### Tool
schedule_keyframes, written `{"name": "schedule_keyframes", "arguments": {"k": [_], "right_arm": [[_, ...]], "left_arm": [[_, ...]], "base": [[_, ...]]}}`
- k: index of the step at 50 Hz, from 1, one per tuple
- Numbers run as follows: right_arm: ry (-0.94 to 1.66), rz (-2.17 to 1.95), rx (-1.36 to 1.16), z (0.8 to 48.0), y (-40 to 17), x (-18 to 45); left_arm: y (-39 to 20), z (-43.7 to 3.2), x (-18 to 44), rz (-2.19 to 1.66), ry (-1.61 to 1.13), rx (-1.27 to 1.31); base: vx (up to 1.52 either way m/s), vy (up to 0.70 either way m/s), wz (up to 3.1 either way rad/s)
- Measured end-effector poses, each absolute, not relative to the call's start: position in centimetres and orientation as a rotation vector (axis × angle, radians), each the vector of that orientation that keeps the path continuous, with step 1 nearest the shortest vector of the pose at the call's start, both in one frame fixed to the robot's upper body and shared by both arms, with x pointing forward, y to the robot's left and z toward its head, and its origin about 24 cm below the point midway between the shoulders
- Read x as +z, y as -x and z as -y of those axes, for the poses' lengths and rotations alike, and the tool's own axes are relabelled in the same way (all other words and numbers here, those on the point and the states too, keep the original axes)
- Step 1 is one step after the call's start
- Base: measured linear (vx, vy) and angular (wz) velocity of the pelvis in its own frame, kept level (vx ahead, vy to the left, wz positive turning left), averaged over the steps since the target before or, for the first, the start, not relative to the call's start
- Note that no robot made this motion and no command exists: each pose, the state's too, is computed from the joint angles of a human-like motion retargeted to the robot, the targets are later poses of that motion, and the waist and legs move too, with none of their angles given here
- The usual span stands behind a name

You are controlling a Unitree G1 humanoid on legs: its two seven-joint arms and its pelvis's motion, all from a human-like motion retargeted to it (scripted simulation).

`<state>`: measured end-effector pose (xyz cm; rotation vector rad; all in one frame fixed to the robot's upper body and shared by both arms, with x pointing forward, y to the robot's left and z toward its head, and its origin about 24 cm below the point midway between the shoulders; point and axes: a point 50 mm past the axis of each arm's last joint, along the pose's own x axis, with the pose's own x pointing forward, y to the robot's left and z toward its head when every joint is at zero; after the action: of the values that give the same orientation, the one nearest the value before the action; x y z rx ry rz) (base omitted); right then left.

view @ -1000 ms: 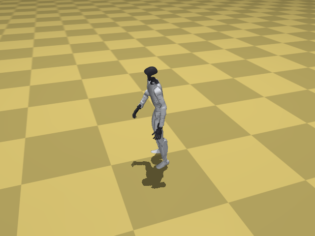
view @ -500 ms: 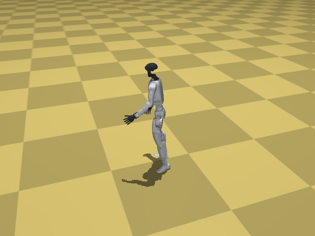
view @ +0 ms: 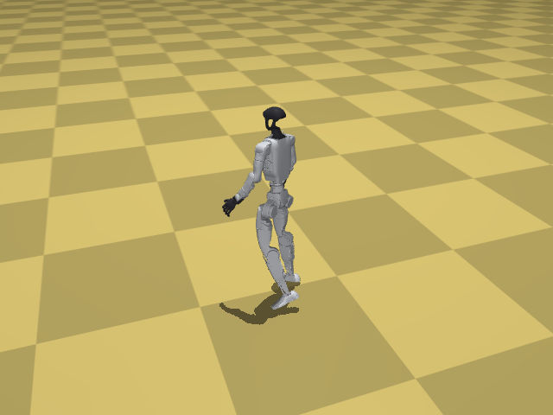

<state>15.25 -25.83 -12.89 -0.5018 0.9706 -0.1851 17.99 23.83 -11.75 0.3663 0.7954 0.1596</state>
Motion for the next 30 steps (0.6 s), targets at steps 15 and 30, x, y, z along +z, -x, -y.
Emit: {"name": "schedule_keyframes", "arguments": {"k": [15,30], "right_arm": [[0.408,-1.088,-0.245,26.1,-11.1,-14.3],[0.392,-1.141,-0.355,28.9,-8.2,-14.0]], "left_arm": [[-15.1,-25.0,-13.0,-0.895,-0.316,0.236],[-15.2,-23.8,-13.1,-0.881,-0.27,0.211]], "base": [[0.09,-0.07,-0.33],[0.02,0.01,-0.01]]}}
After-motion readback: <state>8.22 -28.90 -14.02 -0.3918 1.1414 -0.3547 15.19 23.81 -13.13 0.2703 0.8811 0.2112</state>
